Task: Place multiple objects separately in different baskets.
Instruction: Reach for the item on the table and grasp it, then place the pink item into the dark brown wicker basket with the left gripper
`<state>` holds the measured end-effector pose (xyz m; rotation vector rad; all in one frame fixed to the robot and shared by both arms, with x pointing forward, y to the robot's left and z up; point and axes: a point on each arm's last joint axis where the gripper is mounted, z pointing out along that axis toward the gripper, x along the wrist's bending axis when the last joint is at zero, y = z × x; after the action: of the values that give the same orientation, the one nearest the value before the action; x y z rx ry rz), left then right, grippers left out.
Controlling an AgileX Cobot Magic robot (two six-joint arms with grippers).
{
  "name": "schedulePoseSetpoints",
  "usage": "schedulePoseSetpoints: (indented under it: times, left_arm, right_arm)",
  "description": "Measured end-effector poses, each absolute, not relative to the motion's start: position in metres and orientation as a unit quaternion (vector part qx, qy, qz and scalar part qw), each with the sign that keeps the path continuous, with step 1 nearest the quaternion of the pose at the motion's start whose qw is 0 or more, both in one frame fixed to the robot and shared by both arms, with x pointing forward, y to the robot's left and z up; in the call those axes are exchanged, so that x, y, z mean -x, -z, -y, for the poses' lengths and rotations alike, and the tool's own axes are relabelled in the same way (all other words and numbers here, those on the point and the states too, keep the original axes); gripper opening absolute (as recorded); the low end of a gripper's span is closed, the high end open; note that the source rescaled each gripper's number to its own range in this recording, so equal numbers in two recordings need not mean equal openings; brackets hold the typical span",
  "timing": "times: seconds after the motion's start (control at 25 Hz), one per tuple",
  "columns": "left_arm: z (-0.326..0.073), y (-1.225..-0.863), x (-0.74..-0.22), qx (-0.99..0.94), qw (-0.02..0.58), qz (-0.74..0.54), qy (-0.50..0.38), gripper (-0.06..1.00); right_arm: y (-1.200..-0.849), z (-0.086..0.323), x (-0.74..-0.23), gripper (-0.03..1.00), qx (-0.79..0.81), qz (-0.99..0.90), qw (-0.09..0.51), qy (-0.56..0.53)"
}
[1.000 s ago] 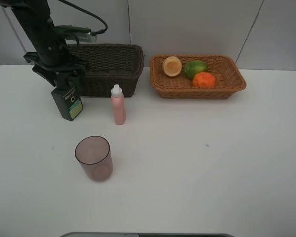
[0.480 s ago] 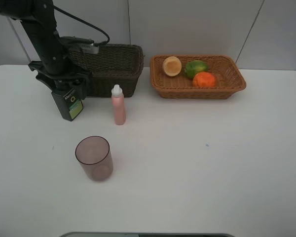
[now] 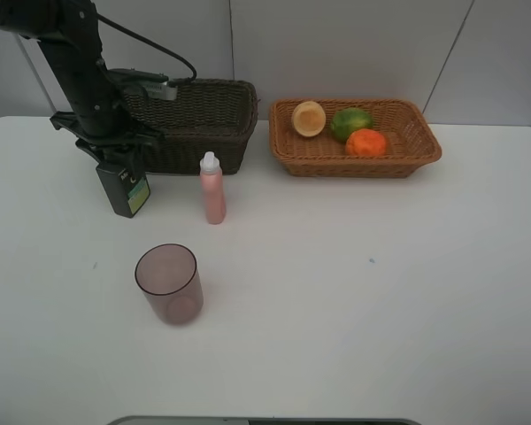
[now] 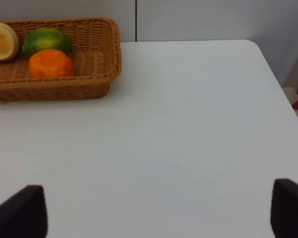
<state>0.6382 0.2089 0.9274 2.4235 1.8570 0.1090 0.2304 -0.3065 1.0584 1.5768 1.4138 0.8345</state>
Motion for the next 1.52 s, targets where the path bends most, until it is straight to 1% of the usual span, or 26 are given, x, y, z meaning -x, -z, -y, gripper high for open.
schedulePoseSetpoints:
  times: [1.0,1.24,1.52]
  left_arm:
    - [-0.209,-0.930,-0.637,-0.793,0.043,-0.607,-0.036,0.45]
    - [-0.212,-0.955,-0.627,-0.785,0.039,-0.618,-0.031,0.45]
    - [-0.215,-1.005,-0.612,-0.761,0.072,-0.642,-0.054,0.45]
  right_arm:
    - [-1.058,0.307,-0.230,1.00,-0.629,-0.564,0.419,-0.333]
    - [-1.058,0.307,-0.230,1.00,-0.629,-0.564,0.419,-0.333]
    - [-1.058,0.307,-0.230,1.00,-0.629,-0.564,0.419,-0.333]
